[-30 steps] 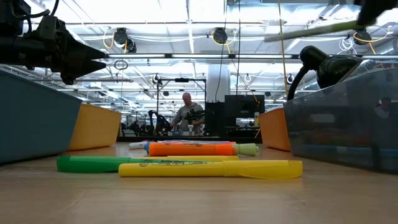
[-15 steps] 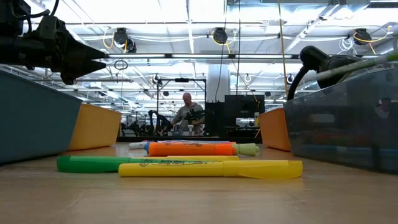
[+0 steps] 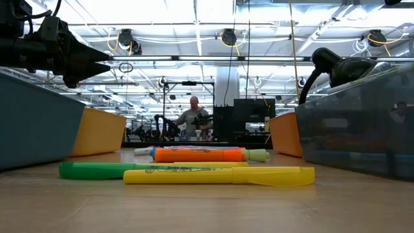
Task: Pick & Place Markers
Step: Put the top green dry erase marker into the black bin
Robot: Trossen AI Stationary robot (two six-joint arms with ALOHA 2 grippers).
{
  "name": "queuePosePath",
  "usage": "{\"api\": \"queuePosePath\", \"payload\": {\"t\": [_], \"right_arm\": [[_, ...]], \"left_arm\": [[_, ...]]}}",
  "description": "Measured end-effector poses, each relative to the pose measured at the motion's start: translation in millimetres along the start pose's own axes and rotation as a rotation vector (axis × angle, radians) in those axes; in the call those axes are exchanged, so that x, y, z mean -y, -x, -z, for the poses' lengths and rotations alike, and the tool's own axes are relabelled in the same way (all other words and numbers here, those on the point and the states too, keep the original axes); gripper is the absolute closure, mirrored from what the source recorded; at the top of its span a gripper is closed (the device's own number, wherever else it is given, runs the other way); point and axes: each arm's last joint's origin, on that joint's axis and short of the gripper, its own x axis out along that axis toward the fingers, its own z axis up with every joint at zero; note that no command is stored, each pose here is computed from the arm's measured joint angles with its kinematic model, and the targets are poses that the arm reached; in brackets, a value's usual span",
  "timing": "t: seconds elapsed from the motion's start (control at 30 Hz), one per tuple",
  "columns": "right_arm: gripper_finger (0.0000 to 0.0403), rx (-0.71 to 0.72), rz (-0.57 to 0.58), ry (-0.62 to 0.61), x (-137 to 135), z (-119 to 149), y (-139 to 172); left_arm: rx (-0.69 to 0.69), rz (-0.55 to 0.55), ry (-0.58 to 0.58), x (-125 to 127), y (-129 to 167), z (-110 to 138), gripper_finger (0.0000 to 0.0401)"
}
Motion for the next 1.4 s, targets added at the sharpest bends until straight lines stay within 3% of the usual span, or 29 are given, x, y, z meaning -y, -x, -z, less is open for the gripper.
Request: {"api": "queuePosePath", "payload": {"t": [0.4, 1.1, 1.4], "right_arm": [[0.0386, -0.051, 0.006, 0.001, 0.5, 1.5, 0.0], [0.0385, -0.012, 0.020, 0.004, 2.0, 0.2, -0.4], [0.0385, -0.018, -0.017, 0.036, 2.6, -2.0, -22.4]], "left_arm": [[0.000, 0.000, 0.000, 0.0, 0.0, 0.0, 0.0187], [0.000, 0.000, 0.000, 0.0, 0.0, 0.0, 0.0187], [0.000, 0.000, 0.000, 0.0, 0.0, 0.0, 0.0187]]}}
